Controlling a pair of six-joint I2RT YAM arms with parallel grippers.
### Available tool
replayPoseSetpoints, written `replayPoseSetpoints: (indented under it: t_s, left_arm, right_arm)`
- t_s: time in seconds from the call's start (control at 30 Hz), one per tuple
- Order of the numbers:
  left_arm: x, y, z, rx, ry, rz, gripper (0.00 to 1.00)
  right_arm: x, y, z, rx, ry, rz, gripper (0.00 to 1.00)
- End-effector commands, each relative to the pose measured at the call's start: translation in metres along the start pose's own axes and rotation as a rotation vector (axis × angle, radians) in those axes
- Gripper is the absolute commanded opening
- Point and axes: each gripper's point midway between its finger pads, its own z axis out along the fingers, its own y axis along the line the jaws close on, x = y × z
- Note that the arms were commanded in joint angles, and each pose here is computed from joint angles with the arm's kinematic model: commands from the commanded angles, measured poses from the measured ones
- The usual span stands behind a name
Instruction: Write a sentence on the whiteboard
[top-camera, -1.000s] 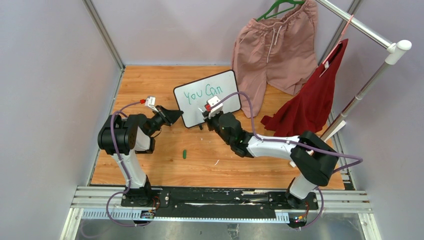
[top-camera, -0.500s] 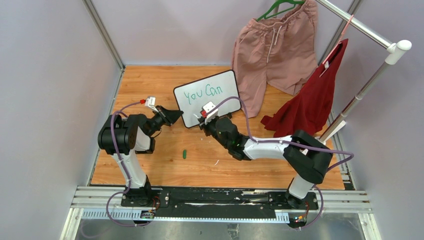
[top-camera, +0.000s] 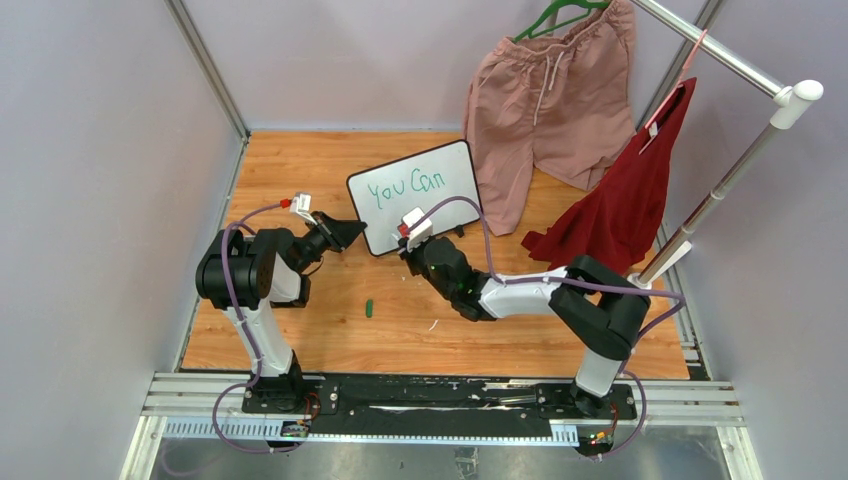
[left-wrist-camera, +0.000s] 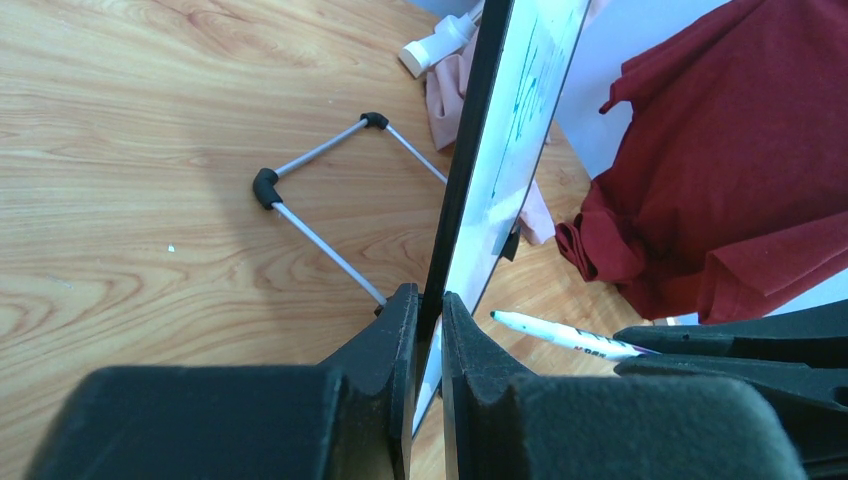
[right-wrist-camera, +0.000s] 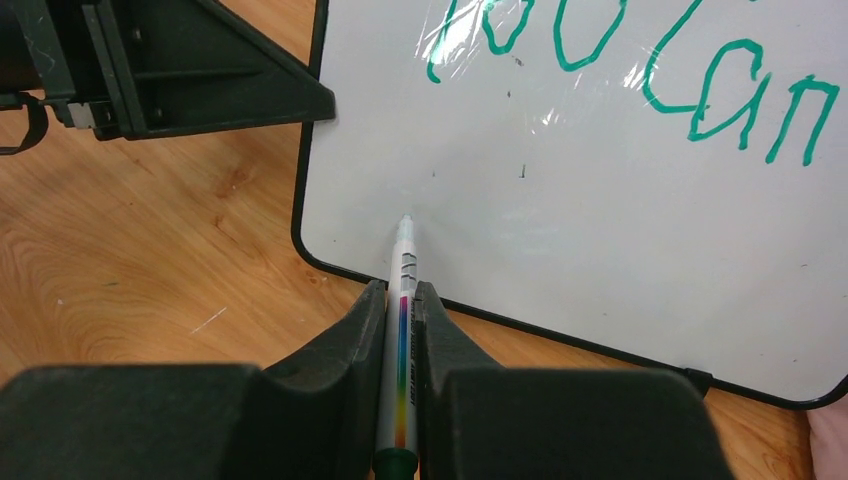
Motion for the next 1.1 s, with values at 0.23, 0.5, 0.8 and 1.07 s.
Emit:
replayPoseSetpoints:
  t_s: [0.23, 0.5, 0.8, 1.07]
  left_arm:
    - [-0.001, 0.006, -0.001, -0.016, -0.023, 0.018, 0.00]
    - [-0.001, 0.006, -0.001, -0.017, -0.021, 0.018, 0.00]
    - [-0.001, 0.006, 0.000, -0.016, -0.021, 0.017, 0.00]
    - [-0.001, 0.006, 0.000, -0.016, -0.022, 0.017, 0.00]
  right_arm:
    - [-0.022, -0.007, 0.002, 0.073, -0.093, 0.048, 0.00]
    - [-0.025, 0.000, 0.001, 0.030, -0.103, 0.045, 0.00]
    - [-0.013, -0.001, 0.005, 0.047, -0.053, 0.031, 0.00]
    - [-0.008, -0.002, 0.008, 0.057, -0.038, 0.025, 0.00]
